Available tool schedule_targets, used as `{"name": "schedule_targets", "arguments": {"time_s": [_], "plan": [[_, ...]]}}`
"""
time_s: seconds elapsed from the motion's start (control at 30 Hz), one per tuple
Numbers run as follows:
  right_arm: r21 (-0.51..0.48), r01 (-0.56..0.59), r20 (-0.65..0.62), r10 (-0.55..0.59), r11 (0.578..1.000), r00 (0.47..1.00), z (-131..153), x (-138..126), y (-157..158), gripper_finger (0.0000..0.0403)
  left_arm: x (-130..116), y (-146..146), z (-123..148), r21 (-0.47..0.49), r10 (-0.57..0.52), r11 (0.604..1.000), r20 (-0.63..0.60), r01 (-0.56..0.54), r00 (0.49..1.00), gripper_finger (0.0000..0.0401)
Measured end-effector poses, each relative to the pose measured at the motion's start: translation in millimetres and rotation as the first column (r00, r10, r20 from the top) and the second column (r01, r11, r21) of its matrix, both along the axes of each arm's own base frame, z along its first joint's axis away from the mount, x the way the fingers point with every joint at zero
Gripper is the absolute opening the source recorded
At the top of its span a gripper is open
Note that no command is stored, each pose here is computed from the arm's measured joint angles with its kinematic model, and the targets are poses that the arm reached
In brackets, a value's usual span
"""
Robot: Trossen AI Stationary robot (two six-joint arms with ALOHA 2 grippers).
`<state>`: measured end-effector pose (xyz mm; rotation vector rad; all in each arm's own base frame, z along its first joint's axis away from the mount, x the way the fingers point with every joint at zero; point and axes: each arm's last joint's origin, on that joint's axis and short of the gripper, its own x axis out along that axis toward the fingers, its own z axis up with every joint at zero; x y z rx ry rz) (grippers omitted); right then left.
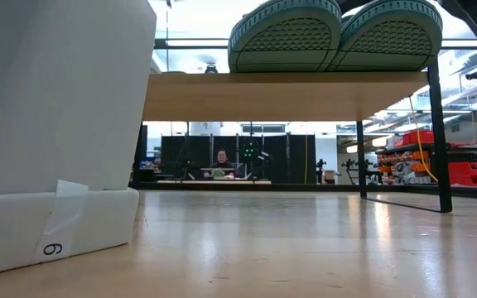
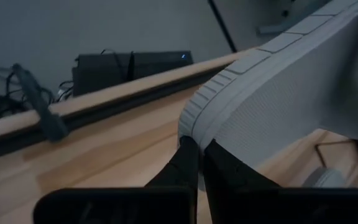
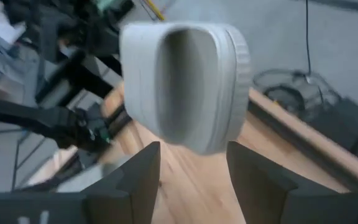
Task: Pick and place slides into the shelf
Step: Put the gray slide on the shelf
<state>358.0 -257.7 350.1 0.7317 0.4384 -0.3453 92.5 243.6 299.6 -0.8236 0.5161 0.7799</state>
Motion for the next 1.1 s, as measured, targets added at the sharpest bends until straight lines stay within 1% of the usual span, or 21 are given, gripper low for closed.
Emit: {"name": "schedule_targets", "arguments": {"time_s": [0.1,0.2,0.3,0.43,0.57,0.63,0.73,0.83,0.97,1.1], "plan": [[-0.028,0.023,0.028,-0.022,0.999,0.999,10.9,-8.3,-2.9,0.0191,1.4,3.0,3.3,0.019,0.011,1.0,0.044,-0.012,0.999,0.0011],[-0.057,0.055,0.048,-0.053,0.997,0.997,22.6,-20.6,-7.3,0.019,3.3,5.6,7.2,0.041,-0.001,0.999,0.101,-0.003,0.995,0.0011],[-0.087,0.092,0.076,-0.086,0.992,0.993,35.2,-32.7,-10.6,0.019,5.5,7.4,11.4,0.056,-0.032,0.998,0.169,0.023,0.985,0.0011],[-0.125,0.122,0.11,-0.109,0.985,0.988,50.3,-46.4,-11.6,0.019,8.7,9.3,17.7,0.07,-0.086,0.995,0.269,0.07,0.959,0.0011],[-0.179,0.125,0.136,-0.101,0.976,0.986,63.6,-55.2,-7.6,0.0192,12.1,10.5,21.5,0.094,-0.099,0.993,0.299,0.074,0.949,0.0011],[-0.212,0.124,0.164,-0.09,0.969,0.982,72.5,-58.5,-3.7,0.0193,12.9,10.5,22.0,0.091,-0.095,0.993,0.304,0.07,0.948,0.0011],[-0.245,0.115,0.212,-0.062,0.963,0.975,82.3,-58.5,1.8,0.0196,13.0,10.5,22.0,0.089,-0.093,0.994,0.305,0.068,0.948,0.0011],[-0.268,0.102,0.24,-0.036,0.958,0.97,85.7,-53.6,6.3,0.0201,13.1,10.4,22.0,0.092,-0.095,0.993,0.304,0.07,0.948,0.0011],[-0.281,0.063,0.235,0.005,0.958,0.972,82.1,-44.4,11.2,0.0217,13.0,10.5,22.1,0.094,-0.096,0.993,0.304,0.07,0.948,0.0011],[-0.292,0.052,0.244,0.022,0.955,0.969,79.8,-35.3,15.4,0.024,13.1,10.5,22.1,0.094,-0.096,0.993,0.303,0.07,0.948,0.0011]]}}
